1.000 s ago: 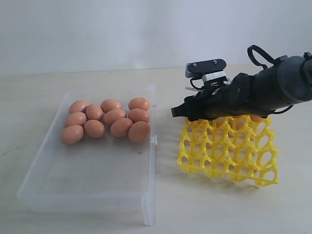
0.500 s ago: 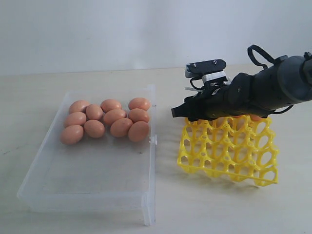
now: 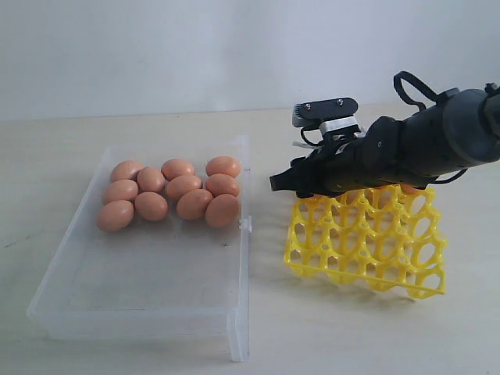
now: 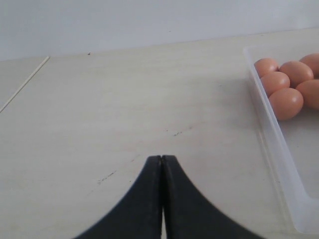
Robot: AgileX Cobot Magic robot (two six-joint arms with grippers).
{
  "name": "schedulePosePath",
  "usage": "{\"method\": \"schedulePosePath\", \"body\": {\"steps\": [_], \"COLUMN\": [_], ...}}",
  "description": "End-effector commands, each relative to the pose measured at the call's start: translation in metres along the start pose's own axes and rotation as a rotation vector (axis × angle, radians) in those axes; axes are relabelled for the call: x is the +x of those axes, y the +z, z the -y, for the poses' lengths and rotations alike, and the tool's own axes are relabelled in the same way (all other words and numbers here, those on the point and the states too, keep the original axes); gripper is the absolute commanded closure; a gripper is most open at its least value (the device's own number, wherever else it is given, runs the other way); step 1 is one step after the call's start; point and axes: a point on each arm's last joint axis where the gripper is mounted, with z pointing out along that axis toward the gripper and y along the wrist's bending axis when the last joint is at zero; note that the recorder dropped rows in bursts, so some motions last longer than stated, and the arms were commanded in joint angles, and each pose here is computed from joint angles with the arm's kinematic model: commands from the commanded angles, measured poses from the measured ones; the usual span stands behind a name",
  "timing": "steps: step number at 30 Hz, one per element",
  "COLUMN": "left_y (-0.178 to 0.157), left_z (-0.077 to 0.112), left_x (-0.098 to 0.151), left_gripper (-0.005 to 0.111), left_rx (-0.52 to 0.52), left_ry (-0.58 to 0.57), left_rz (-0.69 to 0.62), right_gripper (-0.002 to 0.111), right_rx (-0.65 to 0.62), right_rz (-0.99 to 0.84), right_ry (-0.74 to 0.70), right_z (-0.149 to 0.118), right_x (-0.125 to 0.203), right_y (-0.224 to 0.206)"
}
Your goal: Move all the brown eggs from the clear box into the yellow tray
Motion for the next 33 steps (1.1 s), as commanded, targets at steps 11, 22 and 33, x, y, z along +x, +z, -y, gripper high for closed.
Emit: {"method": "schedulePosePath", "body": {"steps": [11,22,33], "left_y": [-0.0008,-0.0008,-0.0008], "left_z": [0.0004,0.0004,0.0004], "left_x": [-0.0016,-0.0016,-0.0016], "left_gripper": [0.107,0.107,0.107], "left_rx": [0.007,0.007,0.007], "left_ry": [-0.005,-0.005,-0.005], "left_rz": [0.011,0.011,0.011], "right_gripper": [0.070,0.070,0.070], "right_rx": [0.005,0.015,0.018], "right_rz": [0.014,0.036,0.022], "right_ry": [-0.011,-0.026,-0.027], "right_z": [-0.0001,0.0008,0.0013], "right_x": [-0.0003,-0.0018,0.0026], "right_y": [0.0004,0.0010,0.0057]}}
